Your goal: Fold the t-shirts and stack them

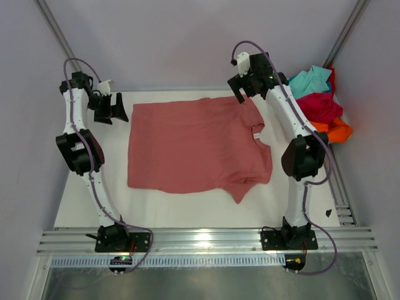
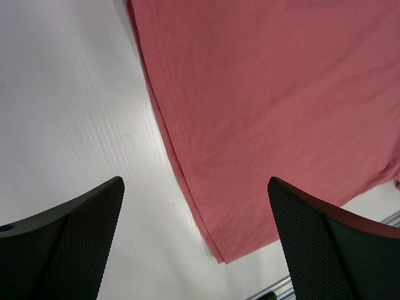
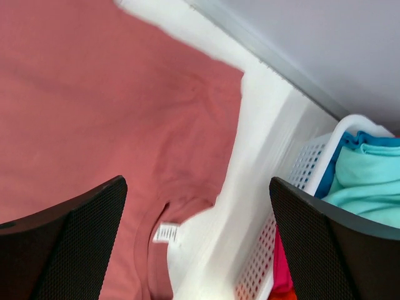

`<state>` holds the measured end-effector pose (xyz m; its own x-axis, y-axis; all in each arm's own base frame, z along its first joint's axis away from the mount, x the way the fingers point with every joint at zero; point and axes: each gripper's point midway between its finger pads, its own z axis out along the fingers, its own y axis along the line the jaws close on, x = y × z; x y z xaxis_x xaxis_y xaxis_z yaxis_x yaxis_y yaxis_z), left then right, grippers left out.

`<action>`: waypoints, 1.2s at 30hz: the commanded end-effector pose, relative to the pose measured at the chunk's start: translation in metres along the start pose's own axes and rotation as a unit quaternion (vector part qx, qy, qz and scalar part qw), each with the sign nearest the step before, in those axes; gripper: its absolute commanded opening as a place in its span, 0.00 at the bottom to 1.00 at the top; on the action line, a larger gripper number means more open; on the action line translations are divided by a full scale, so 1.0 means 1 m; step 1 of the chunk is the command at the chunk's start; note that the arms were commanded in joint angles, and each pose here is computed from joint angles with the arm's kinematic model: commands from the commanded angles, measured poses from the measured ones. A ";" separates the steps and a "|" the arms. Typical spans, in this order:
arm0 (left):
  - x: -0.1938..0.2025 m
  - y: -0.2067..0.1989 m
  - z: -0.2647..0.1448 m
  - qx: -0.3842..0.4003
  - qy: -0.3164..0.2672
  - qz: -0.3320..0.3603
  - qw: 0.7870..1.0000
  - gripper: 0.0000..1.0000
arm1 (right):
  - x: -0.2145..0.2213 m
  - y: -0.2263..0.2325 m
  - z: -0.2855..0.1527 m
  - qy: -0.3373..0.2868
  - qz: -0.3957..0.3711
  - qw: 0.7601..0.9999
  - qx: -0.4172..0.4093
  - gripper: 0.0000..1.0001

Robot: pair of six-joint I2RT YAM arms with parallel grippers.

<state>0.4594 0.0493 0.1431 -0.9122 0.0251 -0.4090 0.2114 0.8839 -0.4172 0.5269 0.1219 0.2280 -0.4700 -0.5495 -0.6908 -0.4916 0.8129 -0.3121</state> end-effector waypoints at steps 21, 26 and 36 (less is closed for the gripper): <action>-0.130 0.032 0.078 -0.242 -0.162 0.079 0.953 0.99 | 0.026 -0.084 0.130 -0.028 0.091 0.984 0.150 0.99; -0.154 0.032 0.090 -0.225 -0.209 0.075 0.949 0.99 | 0.028 -0.085 0.145 -0.036 0.090 0.983 0.156 0.99; -0.168 0.033 0.118 -0.216 -0.233 0.090 0.944 0.99 | 0.026 -0.063 0.171 -0.055 0.064 0.992 0.089 0.99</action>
<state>0.6370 0.0245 0.0802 -0.6853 0.0818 -0.7237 0.0969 0.9951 0.0207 0.6526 0.0743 0.0880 -0.5299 -0.4264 -0.7330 -0.2726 0.9042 -0.3289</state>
